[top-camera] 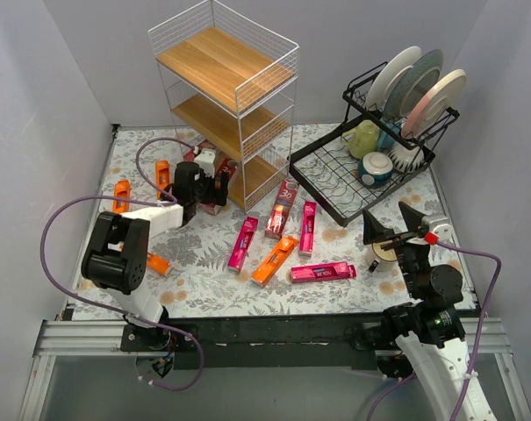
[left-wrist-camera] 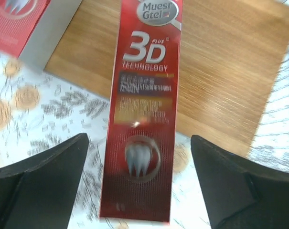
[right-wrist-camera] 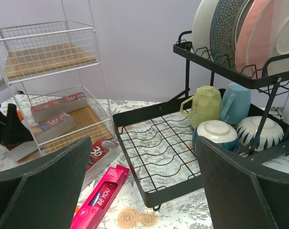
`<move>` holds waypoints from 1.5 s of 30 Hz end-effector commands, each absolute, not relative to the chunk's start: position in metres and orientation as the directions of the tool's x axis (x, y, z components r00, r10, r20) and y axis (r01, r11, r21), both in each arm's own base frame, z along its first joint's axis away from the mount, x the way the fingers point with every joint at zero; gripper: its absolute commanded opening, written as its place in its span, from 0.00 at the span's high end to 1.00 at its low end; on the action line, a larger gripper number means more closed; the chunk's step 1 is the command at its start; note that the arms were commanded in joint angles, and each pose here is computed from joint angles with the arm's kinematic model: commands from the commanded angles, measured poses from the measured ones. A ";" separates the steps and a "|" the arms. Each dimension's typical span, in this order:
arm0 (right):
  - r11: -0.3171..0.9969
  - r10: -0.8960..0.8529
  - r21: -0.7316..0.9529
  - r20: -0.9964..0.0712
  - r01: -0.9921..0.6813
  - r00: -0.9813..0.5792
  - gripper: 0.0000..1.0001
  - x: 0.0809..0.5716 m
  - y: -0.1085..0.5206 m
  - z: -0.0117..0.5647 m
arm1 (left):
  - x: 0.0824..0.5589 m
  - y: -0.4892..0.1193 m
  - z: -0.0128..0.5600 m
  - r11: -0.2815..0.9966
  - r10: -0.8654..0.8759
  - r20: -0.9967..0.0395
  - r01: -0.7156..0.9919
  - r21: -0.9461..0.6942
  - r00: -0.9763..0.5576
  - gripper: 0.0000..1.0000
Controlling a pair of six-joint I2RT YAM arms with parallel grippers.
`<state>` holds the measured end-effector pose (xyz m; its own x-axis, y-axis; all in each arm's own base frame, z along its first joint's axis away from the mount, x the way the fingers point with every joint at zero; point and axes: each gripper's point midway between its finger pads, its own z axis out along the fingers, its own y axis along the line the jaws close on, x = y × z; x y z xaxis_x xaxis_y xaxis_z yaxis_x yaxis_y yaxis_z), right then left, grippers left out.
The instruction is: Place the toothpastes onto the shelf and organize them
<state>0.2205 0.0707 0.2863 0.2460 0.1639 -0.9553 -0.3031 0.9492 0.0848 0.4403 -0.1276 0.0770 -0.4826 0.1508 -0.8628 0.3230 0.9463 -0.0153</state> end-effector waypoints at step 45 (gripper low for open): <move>0.952 0.174 0.087 -0.943 -0.294 0.284 0.01 0.218 0.068 0.306 | 0.421 -0.109 0.081 0.393 -0.916 -0.326 -0.360 -0.846 -0.234 0.57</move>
